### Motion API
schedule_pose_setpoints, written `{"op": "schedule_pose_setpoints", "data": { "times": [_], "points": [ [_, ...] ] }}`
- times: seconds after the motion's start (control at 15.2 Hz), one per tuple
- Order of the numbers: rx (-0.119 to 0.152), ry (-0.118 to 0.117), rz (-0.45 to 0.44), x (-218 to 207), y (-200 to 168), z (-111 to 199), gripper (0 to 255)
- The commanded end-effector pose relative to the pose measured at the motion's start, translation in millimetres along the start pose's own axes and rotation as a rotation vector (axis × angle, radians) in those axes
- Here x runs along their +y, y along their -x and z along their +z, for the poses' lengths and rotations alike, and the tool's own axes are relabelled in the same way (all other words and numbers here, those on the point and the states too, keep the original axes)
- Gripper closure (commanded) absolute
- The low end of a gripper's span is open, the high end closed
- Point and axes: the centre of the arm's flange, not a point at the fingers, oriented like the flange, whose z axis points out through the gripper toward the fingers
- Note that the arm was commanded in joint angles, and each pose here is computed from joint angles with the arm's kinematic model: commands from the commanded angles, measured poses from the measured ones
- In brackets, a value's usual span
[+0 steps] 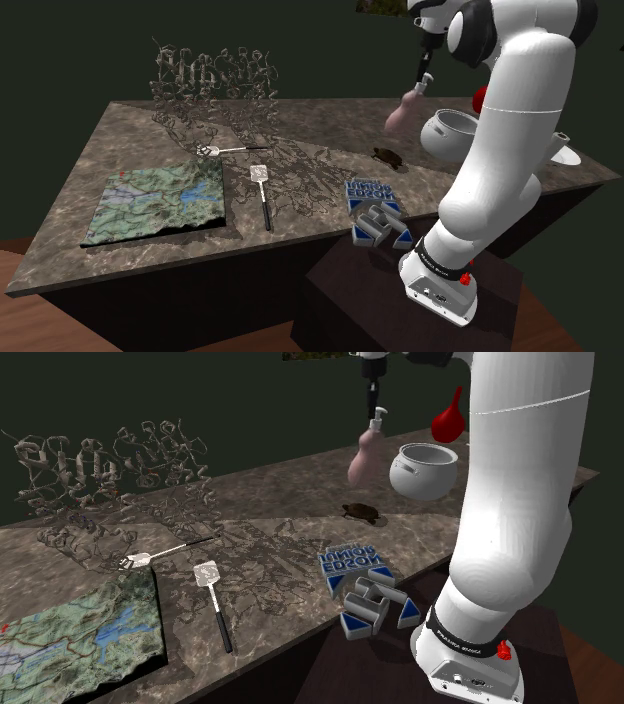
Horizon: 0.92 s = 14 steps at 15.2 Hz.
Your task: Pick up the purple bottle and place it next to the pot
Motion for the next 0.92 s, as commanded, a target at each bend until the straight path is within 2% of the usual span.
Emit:
{"op": "schedule_pose_setpoints", "data": {
  "times": [0.0, 0.59, 0.86],
  "points": [
    [0.001, 0.002, 0.000, -1, 0, 10, 255],
    [0.001, 0.002, 0.000, -4, -5, 57, 255],
    [0.001, 0.002, 0.000, -4, -5, 57, 255]
  ]
}}
